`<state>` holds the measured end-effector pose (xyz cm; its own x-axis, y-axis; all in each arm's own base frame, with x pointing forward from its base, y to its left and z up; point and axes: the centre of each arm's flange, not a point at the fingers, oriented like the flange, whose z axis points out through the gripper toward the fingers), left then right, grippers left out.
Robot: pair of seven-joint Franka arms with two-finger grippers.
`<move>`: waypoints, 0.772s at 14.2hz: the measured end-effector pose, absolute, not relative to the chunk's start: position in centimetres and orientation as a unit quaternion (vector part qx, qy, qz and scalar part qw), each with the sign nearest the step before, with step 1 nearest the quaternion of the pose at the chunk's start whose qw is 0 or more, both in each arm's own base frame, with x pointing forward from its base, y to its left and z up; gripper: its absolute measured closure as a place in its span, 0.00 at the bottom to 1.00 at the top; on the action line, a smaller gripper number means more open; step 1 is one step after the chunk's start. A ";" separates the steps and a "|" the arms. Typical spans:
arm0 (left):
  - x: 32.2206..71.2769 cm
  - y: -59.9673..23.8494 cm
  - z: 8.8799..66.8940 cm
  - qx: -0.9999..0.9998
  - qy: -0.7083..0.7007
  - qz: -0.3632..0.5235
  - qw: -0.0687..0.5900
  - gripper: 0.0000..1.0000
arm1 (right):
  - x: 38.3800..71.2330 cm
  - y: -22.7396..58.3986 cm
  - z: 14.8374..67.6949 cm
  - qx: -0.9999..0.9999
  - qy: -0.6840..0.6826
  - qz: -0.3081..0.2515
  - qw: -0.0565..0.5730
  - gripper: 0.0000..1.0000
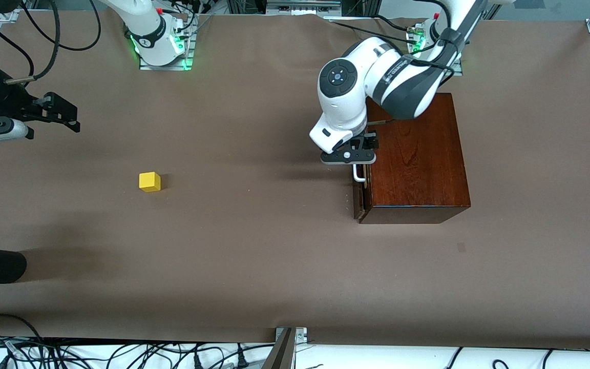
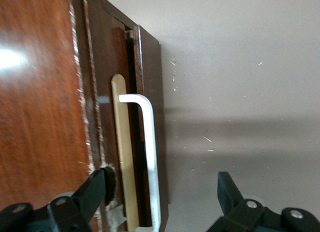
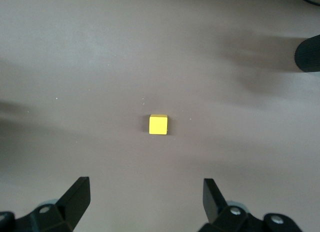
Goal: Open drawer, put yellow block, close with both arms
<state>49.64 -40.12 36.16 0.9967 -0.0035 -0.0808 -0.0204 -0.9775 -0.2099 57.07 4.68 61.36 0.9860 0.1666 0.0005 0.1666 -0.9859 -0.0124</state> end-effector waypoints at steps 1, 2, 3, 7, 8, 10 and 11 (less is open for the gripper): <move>49.2 -40.5 35.6 -0.993 0.006 0.039 0.109 0.00 | 57.1 4.7 61.4 -0.996 -0.084 0.000 0.006 0.00; 48.8 -40.8 35.1 -0.993 0.010 0.035 0.116 0.00 | 57.1 4.7 61.4 -0.996 -0.084 0.000 0.006 0.00; 48.6 -41.0 34.5 -0.992 0.012 0.031 0.124 0.00 | 57.1 4.7 61.4 -0.996 -0.084 0.000 0.006 0.00; 48.3 -41.4 32.4 -0.991 0.015 0.033 0.131 0.00 | 57.1 4.7 61.4 -0.996 -0.084 0.000 0.006 0.00; 48.3 -41.6 31.9 -0.991 0.016 0.034 0.129 0.00 | 57.1 4.7 61.4 -0.996 -0.084 0.000 0.006 0.00; 48.3 -41.8 31.3 -0.991 0.018 0.034 0.126 0.00 | 57.1 4.7 61.4 -0.996 -0.084 0.001 0.006 0.00; 48.3 -41.9 31.1 -0.991 0.018 0.035 0.127 0.00 | 57.1 4.7 61.4 -0.996 -0.084 0.001 0.006 0.00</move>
